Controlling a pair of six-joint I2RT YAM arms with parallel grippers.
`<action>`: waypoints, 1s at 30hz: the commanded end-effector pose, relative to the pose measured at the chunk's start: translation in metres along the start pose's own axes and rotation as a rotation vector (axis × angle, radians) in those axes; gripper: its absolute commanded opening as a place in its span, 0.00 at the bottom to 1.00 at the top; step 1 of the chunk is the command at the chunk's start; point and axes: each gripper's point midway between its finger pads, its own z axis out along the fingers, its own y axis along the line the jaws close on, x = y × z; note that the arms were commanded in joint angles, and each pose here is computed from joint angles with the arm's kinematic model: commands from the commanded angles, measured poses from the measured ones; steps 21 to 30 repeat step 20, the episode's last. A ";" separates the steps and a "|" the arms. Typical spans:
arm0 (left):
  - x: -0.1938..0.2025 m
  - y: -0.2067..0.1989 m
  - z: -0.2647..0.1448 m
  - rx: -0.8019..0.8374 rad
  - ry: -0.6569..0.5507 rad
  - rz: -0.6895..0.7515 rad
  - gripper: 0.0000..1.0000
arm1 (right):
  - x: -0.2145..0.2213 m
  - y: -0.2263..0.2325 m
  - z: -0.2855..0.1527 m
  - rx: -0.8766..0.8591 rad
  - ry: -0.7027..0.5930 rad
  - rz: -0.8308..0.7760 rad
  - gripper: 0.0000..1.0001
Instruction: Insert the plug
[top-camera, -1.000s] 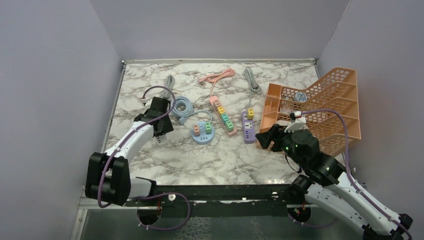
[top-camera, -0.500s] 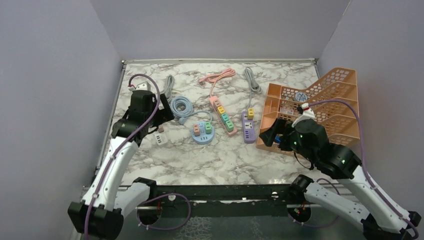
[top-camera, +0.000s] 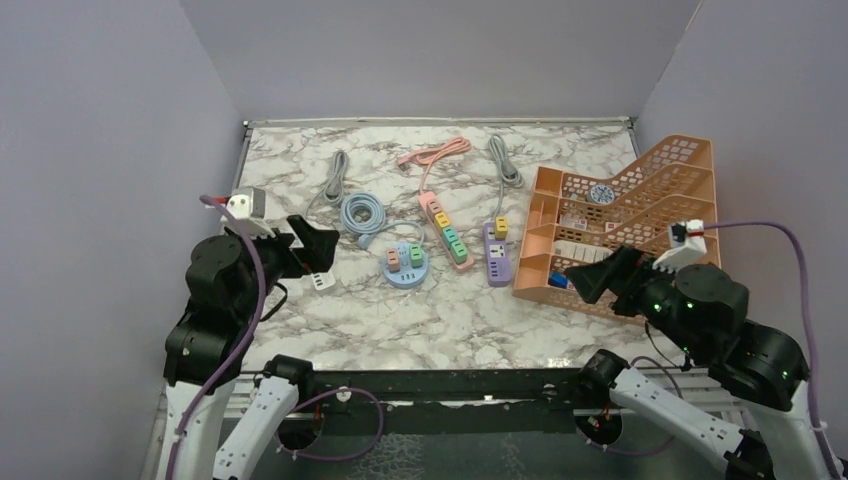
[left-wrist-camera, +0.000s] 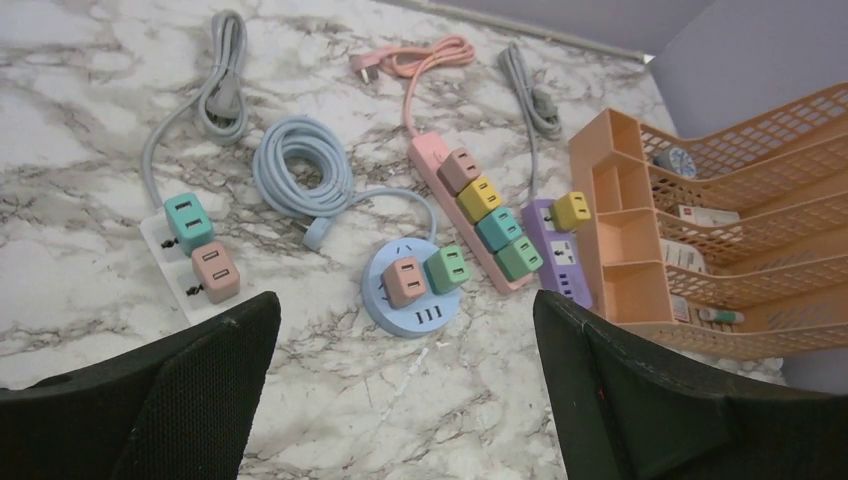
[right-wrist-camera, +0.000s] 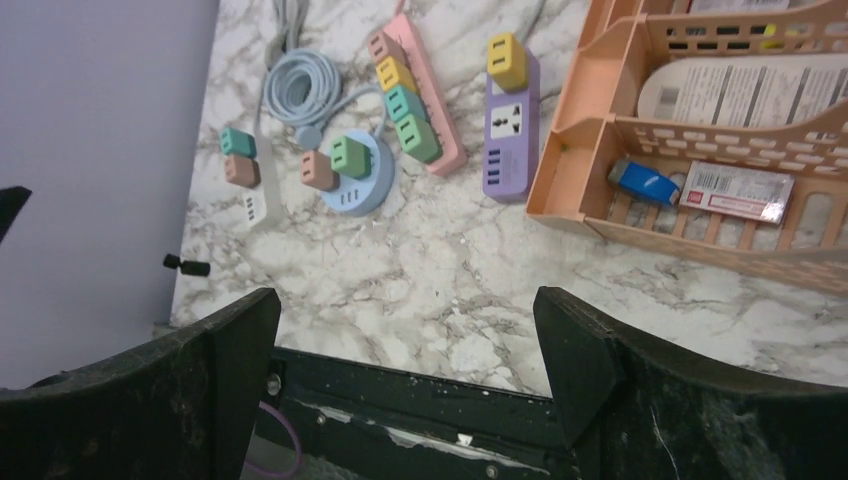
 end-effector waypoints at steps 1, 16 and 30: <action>-0.009 -0.013 -0.024 0.066 -0.061 0.021 0.99 | -0.032 -0.010 -0.023 0.007 -0.150 -0.018 1.00; -0.048 -0.016 -0.076 0.045 -0.253 0.095 0.99 | -0.045 -0.031 -0.045 0.055 -0.235 -0.026 1.00; -0.050 -0.011 -0.081 0.019 -0.264 0.111 0.99 | -0.043 -0.034 -0.045 0.060 -0.230 -0.023 1.00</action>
